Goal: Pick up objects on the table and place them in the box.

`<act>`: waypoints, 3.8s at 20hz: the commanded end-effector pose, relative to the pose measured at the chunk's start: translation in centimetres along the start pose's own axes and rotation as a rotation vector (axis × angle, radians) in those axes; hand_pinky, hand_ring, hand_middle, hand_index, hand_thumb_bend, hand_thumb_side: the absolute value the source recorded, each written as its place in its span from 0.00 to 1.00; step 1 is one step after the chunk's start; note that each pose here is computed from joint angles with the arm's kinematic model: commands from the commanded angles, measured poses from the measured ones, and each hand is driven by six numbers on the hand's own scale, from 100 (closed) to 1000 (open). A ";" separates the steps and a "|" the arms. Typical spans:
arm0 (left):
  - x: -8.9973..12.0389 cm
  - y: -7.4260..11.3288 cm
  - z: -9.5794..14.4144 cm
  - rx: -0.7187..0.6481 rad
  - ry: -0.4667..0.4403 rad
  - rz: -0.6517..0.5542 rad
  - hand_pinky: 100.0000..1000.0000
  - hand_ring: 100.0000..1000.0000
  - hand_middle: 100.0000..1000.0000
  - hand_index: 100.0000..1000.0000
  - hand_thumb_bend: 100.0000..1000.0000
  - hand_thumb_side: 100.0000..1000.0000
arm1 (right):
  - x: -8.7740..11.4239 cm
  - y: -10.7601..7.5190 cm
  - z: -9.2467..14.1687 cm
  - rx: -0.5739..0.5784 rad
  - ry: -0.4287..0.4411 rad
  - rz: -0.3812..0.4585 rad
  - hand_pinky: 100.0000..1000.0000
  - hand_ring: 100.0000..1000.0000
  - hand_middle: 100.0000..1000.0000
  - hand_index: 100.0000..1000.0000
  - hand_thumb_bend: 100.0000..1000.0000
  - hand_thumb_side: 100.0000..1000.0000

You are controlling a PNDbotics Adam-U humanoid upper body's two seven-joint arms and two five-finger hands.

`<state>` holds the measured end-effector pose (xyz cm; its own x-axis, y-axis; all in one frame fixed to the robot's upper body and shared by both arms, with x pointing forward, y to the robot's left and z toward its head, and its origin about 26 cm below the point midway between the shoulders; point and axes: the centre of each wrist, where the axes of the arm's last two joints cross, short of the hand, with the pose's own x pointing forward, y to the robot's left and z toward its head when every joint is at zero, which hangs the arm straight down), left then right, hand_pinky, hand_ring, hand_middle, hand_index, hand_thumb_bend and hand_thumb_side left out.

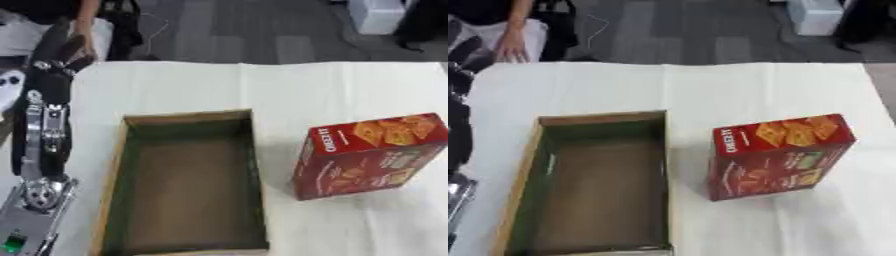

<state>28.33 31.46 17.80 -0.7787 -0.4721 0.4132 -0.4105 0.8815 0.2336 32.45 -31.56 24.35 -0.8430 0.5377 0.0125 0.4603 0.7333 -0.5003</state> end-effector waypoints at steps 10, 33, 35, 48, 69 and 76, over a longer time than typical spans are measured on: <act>0.5 -0.2 -0.4 -0.010 -0.015 0.018 0.79 0.90 0.93 0.95 0.00 1.00 | -4.0 -2.0 -2.5 0.200 0.017 -0.270 0.25 0.84 0.87 0.99 0.61 0.10; 0.4 -0.5 0.4 0.009 0.027 0.046 0.78 0.90 0.93 0.94 0.00 1.00 | -6.4 1.0 -2.6 0.386 0.029 -0.499 0.29 0.87 0.90 1.00 0.63 0.24; 0.4 -0.5 0.4 0.008 0.028 0.046 0.78 0.90 0.93 0.94 0.00 1.00 | -6.4 1.1 -2.7 0.398 0.027 -0.499 0.28 0.86 0.91 1.00 0.63 0.24; 0.5 -0.8 0.4 -0.002 0.028 0.060 0.78 0.89 0.92 0.94 0.00 1.00 | -5.9 3.1 -1.4 0.491 0.030 -0.583 0.33 0.95 0.96 1.00 0.62 0.21; 0.5 -0.9 0.6 0.006 0.042 0.076 0.78 0.89 0.92 0.93 0.00 1.00 | -5.1 4.8 -1.8 0.444 0.012 -0.659 0.62 1.00 0.96 1.00 0.61 0.22; 0.5 -1.1 0.7 0.011 0.045 0.085 0.78 0.89 0.92 0.93 0.00 1.00 | -5.0 5.7 -1.5 0.457 0.019 -0.700 0.56 1.00 0.97 1.00 0.61 0.21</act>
<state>28.25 30.32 16.50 -0.7754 -0.3994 0.4891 -0.3533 0.9164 0.1883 39.85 -29.39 21.77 -0.8595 0.0397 0.5096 -0.3467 0.6873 -0.6383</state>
